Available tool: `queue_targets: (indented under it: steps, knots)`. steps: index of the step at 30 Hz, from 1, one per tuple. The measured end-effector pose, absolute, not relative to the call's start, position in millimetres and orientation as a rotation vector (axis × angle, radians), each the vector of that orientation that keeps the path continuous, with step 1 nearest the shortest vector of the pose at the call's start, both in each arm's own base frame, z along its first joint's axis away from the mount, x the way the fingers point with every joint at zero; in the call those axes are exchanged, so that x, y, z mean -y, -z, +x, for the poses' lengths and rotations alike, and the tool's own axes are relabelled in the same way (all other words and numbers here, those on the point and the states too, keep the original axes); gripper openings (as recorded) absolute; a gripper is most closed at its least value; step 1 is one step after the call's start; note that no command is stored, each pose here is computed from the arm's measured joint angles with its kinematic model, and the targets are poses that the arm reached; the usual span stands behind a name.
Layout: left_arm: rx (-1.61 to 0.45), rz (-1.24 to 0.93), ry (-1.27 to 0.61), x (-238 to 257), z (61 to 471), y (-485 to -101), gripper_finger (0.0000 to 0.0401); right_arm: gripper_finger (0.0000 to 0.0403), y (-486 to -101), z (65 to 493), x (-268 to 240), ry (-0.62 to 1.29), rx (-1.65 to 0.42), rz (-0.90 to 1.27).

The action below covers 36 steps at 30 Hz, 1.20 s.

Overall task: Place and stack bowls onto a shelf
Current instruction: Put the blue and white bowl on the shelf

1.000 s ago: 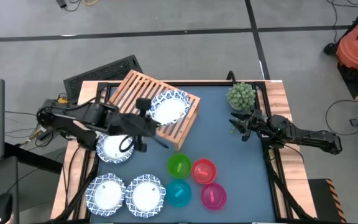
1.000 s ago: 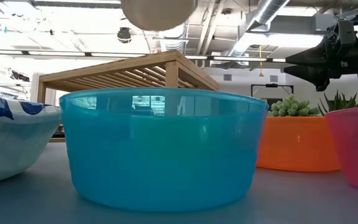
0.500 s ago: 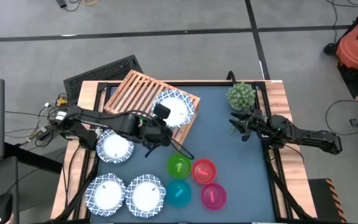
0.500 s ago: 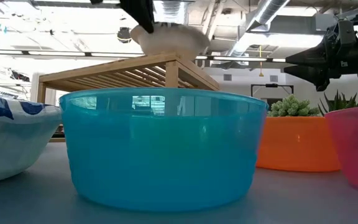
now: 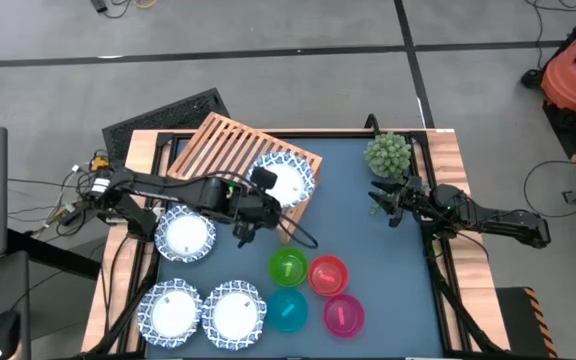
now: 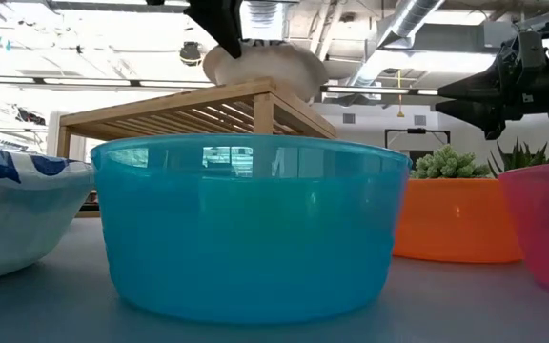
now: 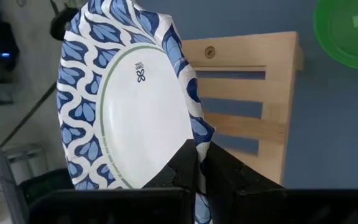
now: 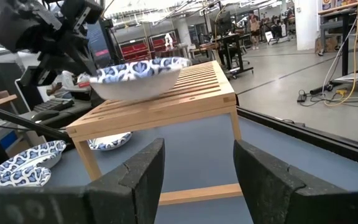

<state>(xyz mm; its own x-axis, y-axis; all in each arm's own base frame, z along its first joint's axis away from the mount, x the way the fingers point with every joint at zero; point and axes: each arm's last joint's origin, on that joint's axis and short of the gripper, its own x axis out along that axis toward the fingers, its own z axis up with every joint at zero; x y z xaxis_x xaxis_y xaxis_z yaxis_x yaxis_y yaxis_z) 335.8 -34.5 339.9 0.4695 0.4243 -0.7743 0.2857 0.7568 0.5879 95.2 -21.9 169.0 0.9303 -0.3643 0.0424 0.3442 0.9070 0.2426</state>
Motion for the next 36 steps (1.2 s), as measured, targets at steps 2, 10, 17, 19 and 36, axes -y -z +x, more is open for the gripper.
queue_targets:
  steps: [2,10,17,19,36]
  knots:
    - [-1.116,0.736,-0.103,33.2,337.8,-337.3,0.0006,0.0218,-169.0,95.2,21.9,0.367,0.087,0.234]
    - [-1.084,0.702,-0.115,28.2,341.8,-338.5,0.0007,0.0218,-169.0,95.2,21.9,0.366,0.087,0.235]
    - [-1.068,0.682,-0.058,31.1,342.7,-338.5,0.0018,0.0218,-169.0,95.2,21.9,0.366,0.088,0.235]
    - [-1.073,0.685,-0.056,29.7,342.5,-338.3,0.0035,0.0218,-169.1,95.2,21.9,0.366,0.088,0.235]
    - [-1.087,0.704,-0.068,28.3,341.6,-338.0,0.0234,0.0218,-169.0,95.2,21.9,0.366,0.087,0.235]
